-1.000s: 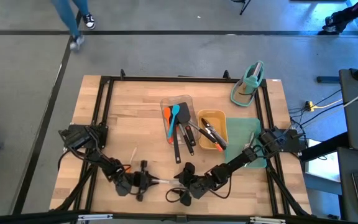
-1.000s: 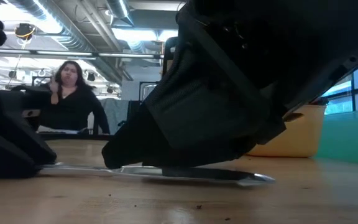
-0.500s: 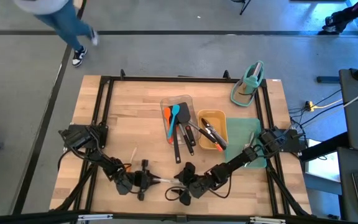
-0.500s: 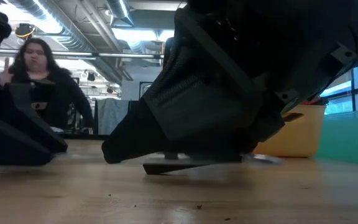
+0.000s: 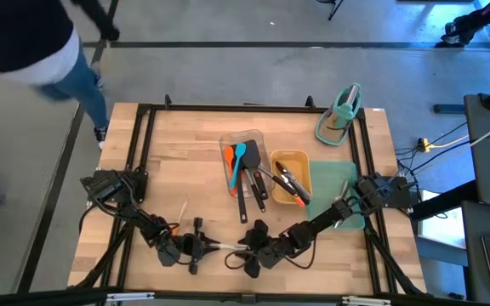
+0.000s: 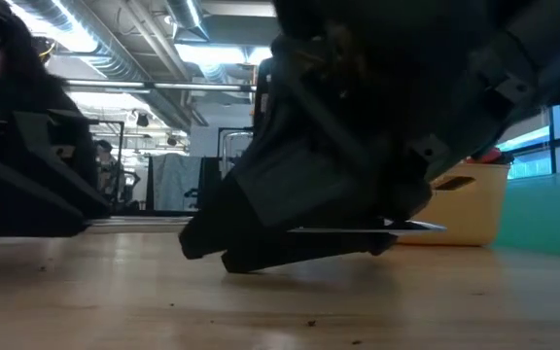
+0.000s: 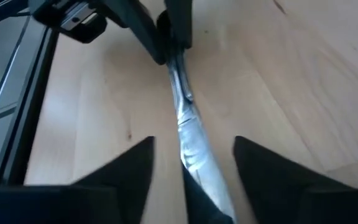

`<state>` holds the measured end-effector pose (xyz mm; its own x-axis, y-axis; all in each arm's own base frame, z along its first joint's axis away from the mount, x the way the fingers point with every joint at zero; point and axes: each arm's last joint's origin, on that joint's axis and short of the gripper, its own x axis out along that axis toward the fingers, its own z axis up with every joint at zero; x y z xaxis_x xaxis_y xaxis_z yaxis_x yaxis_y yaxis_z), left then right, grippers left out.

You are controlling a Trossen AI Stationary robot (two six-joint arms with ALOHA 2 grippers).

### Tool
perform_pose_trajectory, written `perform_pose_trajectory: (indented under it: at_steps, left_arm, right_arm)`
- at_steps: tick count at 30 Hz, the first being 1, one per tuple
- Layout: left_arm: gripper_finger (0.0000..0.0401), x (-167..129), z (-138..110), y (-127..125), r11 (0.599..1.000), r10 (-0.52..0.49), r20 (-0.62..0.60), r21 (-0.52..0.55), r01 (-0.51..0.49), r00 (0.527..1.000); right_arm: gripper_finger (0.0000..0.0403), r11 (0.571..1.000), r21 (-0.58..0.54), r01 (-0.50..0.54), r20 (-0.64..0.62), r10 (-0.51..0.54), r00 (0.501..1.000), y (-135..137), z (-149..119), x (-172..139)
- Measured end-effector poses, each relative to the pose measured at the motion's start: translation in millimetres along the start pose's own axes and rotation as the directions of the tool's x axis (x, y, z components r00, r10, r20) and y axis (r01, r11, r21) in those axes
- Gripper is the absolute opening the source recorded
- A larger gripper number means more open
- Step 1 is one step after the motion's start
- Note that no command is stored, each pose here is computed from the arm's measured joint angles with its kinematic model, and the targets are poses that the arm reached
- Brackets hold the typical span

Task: Pick & Place Kitchen Items
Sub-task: Put the silver table knife into the yellow bin

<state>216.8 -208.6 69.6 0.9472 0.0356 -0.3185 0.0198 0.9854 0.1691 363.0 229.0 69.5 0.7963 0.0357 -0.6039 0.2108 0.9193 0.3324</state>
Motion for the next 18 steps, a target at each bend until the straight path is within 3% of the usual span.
perform_pose_trajectory:
  at_steps: [8, 18]
  left_arm:
    - [0.0065, -0.1, 0.3, 0.6, 1.0, 0.014, -0.005, -0.004, -0.014, 1.0]
    - [0.0038, -2.6, -4.0, -1.0, 0.999, 0.028, -0.031, 0.022, -0.027, 0.999]
  right_arm:
    - [0.002, 0.997, 0.056, -0.054, -0.079, 0.059, 0.995, -5.4, 4.6, 3.6]
    - [0.0005, 0.995, 0.07, -0.067, -0.081, 0.073, 0.994, 1.4, 12.5, 5.5]
